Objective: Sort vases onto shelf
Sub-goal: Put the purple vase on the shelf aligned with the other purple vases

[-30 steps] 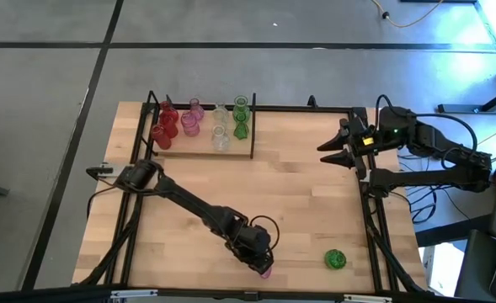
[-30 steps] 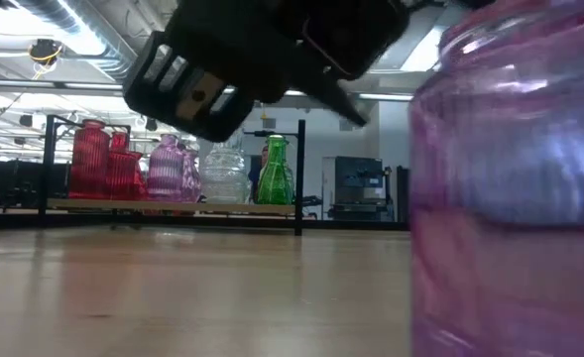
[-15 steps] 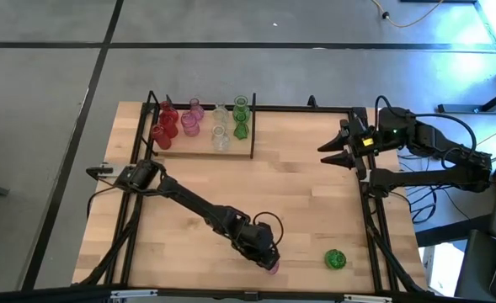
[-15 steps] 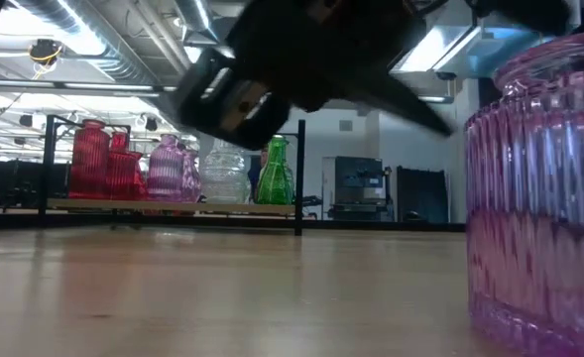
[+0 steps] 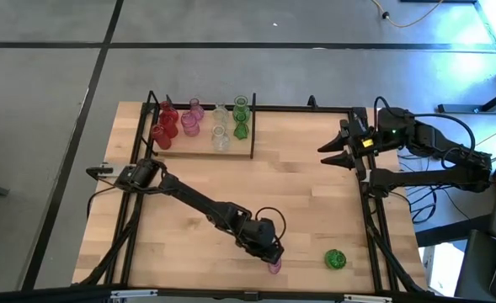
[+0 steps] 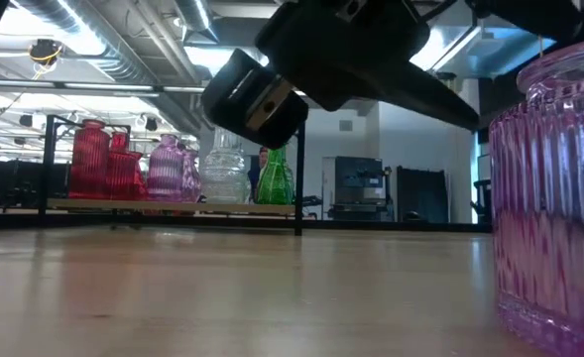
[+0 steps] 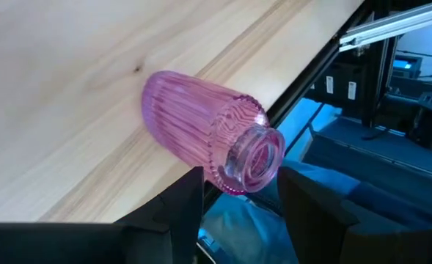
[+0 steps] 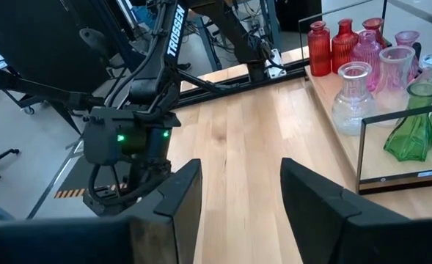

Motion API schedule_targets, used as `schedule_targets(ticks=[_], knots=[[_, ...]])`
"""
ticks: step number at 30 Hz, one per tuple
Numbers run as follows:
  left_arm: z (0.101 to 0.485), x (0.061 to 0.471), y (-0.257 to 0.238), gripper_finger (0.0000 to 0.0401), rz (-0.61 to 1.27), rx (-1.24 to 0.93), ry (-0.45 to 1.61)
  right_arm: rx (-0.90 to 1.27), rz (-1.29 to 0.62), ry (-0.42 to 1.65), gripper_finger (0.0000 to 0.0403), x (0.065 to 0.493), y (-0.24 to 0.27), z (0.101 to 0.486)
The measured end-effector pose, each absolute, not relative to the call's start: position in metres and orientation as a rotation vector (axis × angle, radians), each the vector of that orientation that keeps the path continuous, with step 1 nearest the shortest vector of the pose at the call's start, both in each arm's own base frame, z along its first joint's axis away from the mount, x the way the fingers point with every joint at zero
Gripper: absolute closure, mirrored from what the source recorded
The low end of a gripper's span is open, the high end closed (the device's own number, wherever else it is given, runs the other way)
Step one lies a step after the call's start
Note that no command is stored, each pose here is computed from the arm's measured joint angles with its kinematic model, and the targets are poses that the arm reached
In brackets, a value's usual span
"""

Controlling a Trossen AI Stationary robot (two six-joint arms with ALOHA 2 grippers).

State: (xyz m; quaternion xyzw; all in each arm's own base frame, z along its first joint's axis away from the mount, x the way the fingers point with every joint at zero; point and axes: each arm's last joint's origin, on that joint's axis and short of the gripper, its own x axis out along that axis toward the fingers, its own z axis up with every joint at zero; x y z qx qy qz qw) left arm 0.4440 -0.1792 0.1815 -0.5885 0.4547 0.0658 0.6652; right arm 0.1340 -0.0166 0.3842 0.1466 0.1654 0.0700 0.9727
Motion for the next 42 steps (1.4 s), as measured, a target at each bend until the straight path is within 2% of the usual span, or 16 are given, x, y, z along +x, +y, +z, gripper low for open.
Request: schedule_targets(ticks=[19, 42], knots=[[0.181, 0.447, -0.175, 0.0234, 0.156, -1.343, 1.014, 0.278, 0.141, 0.336, 0.0235, 0.134, -0.017, 0.384], [0.161, 0.447, -0.183, 0.0287, 0.128, -1.332, 1.104, 0.346, 0.142, 0.325, 0.0235, 0.129, -0.015, 0.386]])
